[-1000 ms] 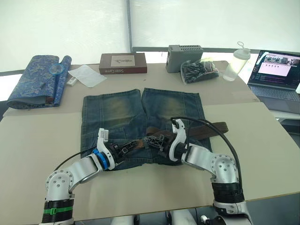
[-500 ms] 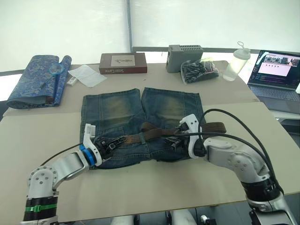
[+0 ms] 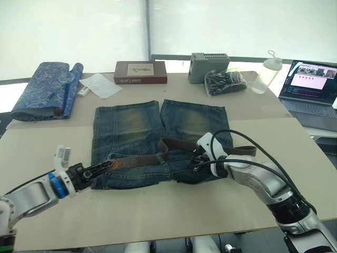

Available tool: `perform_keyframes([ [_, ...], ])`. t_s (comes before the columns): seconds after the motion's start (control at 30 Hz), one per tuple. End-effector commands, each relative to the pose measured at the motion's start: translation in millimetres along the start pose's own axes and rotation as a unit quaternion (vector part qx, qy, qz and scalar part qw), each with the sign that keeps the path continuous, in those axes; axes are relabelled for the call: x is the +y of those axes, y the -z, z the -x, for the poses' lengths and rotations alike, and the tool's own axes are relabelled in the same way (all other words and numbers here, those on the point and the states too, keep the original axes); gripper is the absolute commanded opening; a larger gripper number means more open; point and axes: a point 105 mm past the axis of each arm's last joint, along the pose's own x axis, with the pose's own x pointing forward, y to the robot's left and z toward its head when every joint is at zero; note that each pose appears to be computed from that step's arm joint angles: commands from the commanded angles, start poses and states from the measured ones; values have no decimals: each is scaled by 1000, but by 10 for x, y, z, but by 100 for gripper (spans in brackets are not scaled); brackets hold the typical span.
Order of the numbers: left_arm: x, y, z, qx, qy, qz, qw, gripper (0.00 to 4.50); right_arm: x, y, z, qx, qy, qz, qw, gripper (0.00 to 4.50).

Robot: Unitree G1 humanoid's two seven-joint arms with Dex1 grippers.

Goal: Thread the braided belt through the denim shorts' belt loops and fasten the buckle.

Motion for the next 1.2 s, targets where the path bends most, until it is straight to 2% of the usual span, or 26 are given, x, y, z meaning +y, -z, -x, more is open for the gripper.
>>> perform_keyframes([
  [0.03,47,-229,312,-38,-17,-14,999,0,-49,315,-11,64,14,-18,998,2],
  [0.33,217,-500,561,-97,-50,-16,994,0,-34,326,98,73,9,-13,997,2],
  [0.57,90,-702,651,-148,-18,-16,989,0,-115,391,142,86,22,-1,996,2],
  [0.67,42,-639,629,-130,-11,-19,991,0,-138,382,151,83,24,0,996,2],
  [0.8,109,-648,689,-142,-23,-5,990,0,-165,326,179,67,21,2,998,2],
  [0.93,75,-438,610,-87,-19,-5,996,0,-47,159,307,27,-45,48,997,2],
  [0.97,57,-375,570,-70,-18,-10,997,0,32,95,395,11,-80,70,994,60],
  [1.03,42,-312,534,-52,-17,-15,998,0,125,11,506,-12,-120,101,988,120],
  [1.13,30,-258,482,-39,-12,-18,999,0,239,-263,648,-71,-167,132,974,218],
  [1.2,24,-251,471,-36,-10,-20,999,0,262,-372,645,-86,-172,157,969,218],
])
